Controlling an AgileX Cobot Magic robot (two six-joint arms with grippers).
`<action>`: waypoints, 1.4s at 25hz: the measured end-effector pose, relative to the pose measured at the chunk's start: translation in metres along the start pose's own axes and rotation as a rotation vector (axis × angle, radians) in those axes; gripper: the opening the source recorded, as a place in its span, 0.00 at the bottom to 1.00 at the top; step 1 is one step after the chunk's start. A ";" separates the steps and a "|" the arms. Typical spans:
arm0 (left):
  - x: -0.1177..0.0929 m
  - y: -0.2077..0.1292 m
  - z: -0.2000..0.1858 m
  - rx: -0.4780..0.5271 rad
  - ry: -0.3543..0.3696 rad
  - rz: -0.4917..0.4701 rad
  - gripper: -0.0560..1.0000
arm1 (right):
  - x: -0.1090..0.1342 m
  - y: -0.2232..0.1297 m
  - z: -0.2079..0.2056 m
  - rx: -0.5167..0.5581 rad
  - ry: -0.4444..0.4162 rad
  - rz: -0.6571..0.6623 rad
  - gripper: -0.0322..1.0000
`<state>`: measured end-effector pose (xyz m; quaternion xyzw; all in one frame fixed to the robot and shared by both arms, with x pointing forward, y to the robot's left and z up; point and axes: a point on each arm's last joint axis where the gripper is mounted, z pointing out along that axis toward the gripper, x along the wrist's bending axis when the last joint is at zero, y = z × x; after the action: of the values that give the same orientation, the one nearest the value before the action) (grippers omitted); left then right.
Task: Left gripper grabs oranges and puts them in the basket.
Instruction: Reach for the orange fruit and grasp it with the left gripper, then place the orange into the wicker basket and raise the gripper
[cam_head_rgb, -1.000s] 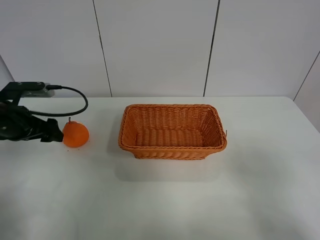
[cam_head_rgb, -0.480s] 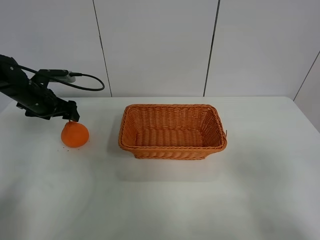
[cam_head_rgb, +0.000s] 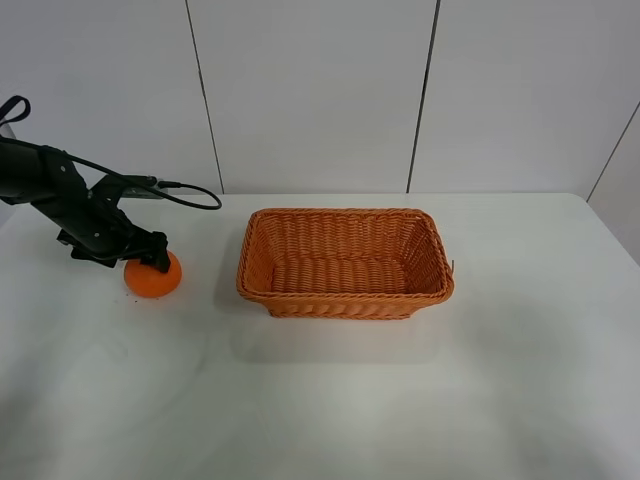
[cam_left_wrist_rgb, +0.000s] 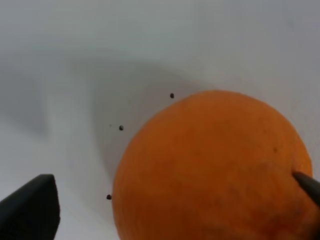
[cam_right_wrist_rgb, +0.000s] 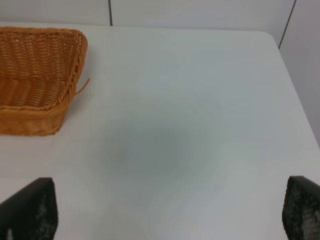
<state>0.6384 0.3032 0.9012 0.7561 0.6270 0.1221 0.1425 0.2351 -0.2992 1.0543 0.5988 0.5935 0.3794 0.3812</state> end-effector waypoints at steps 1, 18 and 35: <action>0.000 0.000 0.001 -0.001 0.001 0.005 0.98 | 0.000 0.000 0.000 0.000 0.000 0.000 0.70; -0.004 -0.005 -0.001 0.093 -0.035 0.019 0.22 | 0.000 0.000 0.000 0.000 0.000 0.000 0.70; -0.076 0.017 -0.135 -0.161 -0.113 0.175 0.22 | 0.000 0.000 0.000 0.000 0.000 0.000 0.70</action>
<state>0.5912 0.2338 1.0327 0.7998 0.5376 0.1412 0.2269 0.2351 -0.2992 1.0543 0.5988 0.5935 0.3794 0.3812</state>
